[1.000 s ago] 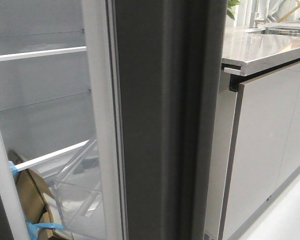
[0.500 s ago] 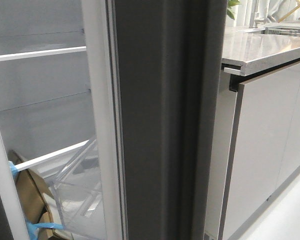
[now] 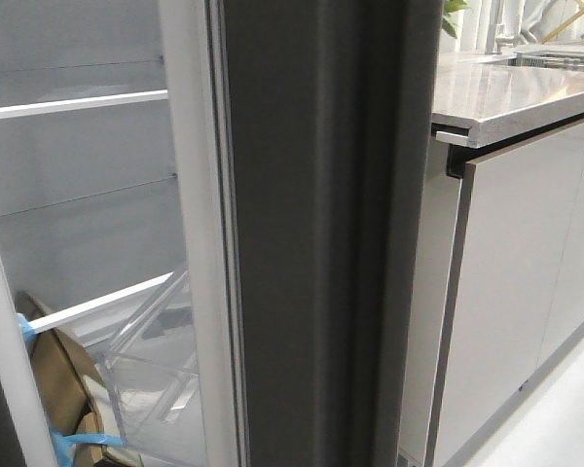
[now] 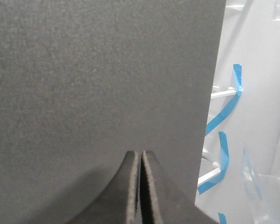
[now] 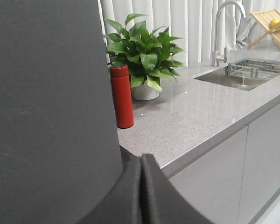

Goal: Close fridge door

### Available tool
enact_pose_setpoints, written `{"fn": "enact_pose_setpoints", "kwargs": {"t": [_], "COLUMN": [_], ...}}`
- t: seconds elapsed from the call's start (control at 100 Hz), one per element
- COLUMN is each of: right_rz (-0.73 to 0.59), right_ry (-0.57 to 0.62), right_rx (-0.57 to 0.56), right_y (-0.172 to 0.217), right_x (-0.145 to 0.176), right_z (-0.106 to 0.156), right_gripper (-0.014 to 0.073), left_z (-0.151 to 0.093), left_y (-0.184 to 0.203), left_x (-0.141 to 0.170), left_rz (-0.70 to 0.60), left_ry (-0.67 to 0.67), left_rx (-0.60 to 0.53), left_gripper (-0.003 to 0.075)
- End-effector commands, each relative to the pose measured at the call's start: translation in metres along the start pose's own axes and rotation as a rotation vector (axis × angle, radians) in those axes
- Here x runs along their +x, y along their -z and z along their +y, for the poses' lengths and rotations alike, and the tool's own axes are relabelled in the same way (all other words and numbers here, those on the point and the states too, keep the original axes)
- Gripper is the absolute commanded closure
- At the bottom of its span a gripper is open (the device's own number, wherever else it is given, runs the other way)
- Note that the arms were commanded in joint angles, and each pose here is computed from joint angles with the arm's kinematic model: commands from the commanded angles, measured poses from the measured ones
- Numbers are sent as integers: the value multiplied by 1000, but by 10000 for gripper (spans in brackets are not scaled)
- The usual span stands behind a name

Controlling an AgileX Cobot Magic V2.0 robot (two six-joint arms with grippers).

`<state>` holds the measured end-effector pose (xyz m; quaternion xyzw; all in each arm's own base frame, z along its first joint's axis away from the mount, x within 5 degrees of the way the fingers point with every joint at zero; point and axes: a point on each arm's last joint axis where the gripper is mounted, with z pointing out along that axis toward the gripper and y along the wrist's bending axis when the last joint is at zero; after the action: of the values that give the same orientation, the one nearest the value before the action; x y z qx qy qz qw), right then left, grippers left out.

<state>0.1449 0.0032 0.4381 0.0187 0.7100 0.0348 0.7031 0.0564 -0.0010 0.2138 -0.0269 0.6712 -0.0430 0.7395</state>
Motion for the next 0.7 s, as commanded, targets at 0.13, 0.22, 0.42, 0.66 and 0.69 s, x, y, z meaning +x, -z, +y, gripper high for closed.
{"fn": "enact_pose_setpoints", "kwargs": {"t": [0.13, 0.22, 0.42, 0.66, 0.69], "right_rz": [-93, -98, -106, -132, -134], "right_ry": [-40, -43, -53, -74, -77], "right_rx": [-72, -131, -278, -444, -468], "right_y": [4, 6, 8, 14, 14], "right_x": [-24, -27, -32, -49, -52], "right_z": [10, 19, 40, 63, 67], "right_gripper": [671, 671, 671, 671, 671], "left_z": [0, 0, 0, 0, 0], "left_y": [-2, -2, -2, -2, -2], "left_x": [4, 4, 4, 4, 4], "left_rz": [-29, -29, -29, -29, -29], "left_ry": [6, 6, 6, 6, 6], "left_rx": [7, 7, 7, 7, 7], "left_gripper": [741, 741, 741, 741, 741]}}
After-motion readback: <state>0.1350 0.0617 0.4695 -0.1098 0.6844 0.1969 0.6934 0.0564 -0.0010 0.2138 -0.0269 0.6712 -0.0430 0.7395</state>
